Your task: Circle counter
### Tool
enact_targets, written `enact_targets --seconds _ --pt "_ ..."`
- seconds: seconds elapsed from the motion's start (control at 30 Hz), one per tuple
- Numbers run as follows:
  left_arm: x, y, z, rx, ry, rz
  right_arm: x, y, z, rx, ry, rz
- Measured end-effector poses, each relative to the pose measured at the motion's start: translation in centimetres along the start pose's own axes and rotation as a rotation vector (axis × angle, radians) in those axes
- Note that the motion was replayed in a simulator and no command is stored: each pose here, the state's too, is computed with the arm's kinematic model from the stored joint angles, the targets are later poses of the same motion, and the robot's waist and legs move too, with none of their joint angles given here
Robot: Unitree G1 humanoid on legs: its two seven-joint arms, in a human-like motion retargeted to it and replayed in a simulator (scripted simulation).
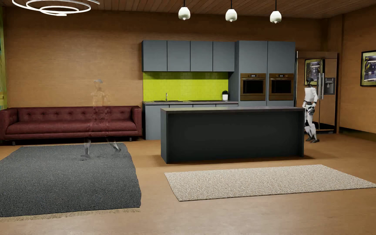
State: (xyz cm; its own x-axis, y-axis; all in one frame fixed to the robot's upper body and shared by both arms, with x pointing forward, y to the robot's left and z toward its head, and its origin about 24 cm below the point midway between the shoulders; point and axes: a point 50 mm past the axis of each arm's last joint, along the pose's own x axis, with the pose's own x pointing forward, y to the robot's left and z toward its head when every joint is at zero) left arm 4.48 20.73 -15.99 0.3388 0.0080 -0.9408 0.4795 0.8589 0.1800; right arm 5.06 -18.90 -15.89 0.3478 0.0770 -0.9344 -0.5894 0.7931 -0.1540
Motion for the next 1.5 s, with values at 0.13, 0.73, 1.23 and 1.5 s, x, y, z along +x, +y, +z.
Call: enact_targets --seconds 0.13,0.73,1.23,1.5 --pt "-0.3 0.1 -0.7 -0.014 0.013 0.006 -0.2 -0.1 0.6 -0.006 -0.037 0.0" --pt "-1.7 -1.5 -6.2 -0.006 0.211 -0.034 0.4 -0.7 1.8 -0.067 -0.051 0.002" --pt "-0.1 2.7 2.8 -0.059 -0.119 0.085 -1.6 2.1 -4.9 -0.019 0.147 0.06" --pt "-1.4 0.1 -3.3 -0.053 0.068 0.023 -0.4 -3.1 1.9 -0.024 -0.09 -0.075"
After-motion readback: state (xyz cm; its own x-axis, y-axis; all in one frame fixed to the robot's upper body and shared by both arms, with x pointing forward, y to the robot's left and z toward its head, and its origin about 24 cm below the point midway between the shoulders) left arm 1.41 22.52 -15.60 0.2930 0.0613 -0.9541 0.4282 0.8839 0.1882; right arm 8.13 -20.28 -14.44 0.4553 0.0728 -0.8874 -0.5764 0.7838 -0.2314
